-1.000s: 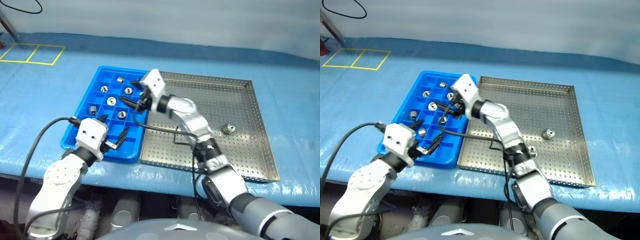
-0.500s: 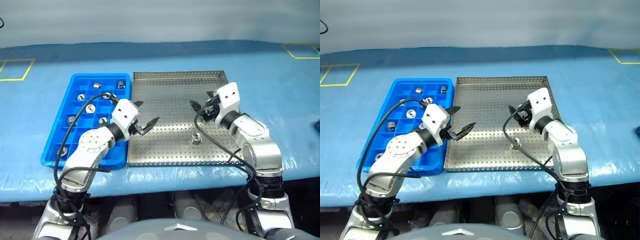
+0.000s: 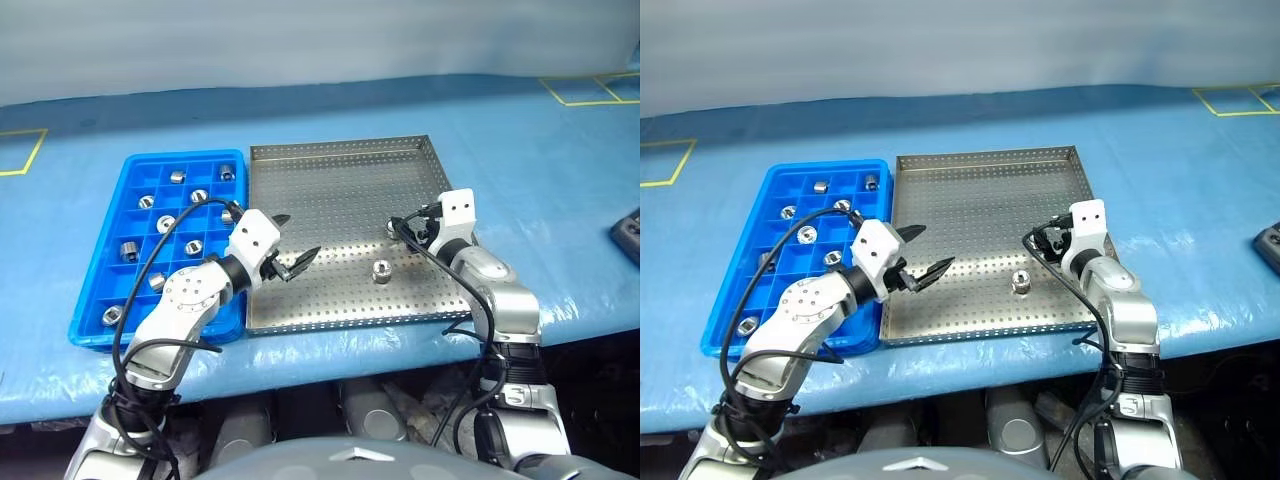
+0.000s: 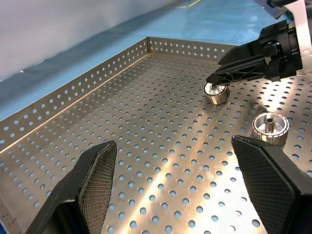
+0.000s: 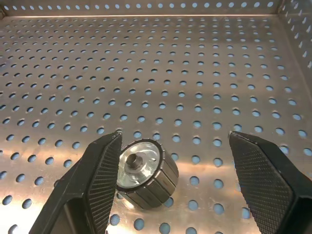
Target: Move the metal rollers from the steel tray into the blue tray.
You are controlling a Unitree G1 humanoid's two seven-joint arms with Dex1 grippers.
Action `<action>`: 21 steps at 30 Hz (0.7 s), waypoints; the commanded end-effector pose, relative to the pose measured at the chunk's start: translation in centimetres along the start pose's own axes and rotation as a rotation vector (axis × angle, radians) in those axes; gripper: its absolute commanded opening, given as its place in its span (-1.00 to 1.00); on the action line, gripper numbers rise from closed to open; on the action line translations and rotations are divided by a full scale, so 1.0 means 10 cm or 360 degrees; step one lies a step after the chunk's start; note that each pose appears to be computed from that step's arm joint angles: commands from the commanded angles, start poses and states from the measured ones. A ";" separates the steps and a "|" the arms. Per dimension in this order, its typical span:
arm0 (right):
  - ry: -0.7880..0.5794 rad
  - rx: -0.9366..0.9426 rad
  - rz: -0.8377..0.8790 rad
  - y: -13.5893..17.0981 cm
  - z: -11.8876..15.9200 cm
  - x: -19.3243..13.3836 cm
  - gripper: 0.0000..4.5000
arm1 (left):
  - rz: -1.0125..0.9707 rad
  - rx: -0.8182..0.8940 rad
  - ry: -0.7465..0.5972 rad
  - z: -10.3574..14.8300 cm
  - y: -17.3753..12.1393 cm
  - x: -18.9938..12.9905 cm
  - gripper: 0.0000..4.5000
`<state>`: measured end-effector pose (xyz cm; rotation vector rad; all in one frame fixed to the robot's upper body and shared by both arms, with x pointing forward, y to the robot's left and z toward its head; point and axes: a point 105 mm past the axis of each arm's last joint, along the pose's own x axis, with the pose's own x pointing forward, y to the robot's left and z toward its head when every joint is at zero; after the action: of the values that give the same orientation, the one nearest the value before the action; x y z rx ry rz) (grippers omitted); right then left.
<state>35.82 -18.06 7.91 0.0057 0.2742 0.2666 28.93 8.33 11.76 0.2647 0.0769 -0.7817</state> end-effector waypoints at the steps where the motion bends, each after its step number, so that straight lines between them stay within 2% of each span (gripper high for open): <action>1: -0.0089 -0.0010 0.0049 0.08 0.15 0.04 0.63 | 0.0055 0.0070 -0.0091 0.16 0.04 -0.05 0.83; 15: 0.0051 0.0005 0.0002 0.02 -0.06 0.05 0.63 | 0.0081 0.0073 -0.0081 0.14 0.06 -0.07 0.83; 18: 0.0084 0.0002 -0.0035 -0.01 -0.09 0.05 0.36 | 0.0083 0.0074 -0.0081 0.14 0.07 -0.07 0.83; 21: 0.0082 -0.0008 -0.0043 -0.02 -0.08 0.05 -0.06 | 0.0088 0.0075 -0.0080 0.14 0.07 -0.07 0.83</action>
<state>35.89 -17.94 6.20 -0.0011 0.3519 0.2457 29.04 8.87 11.64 0.2632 0.0805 -0.7483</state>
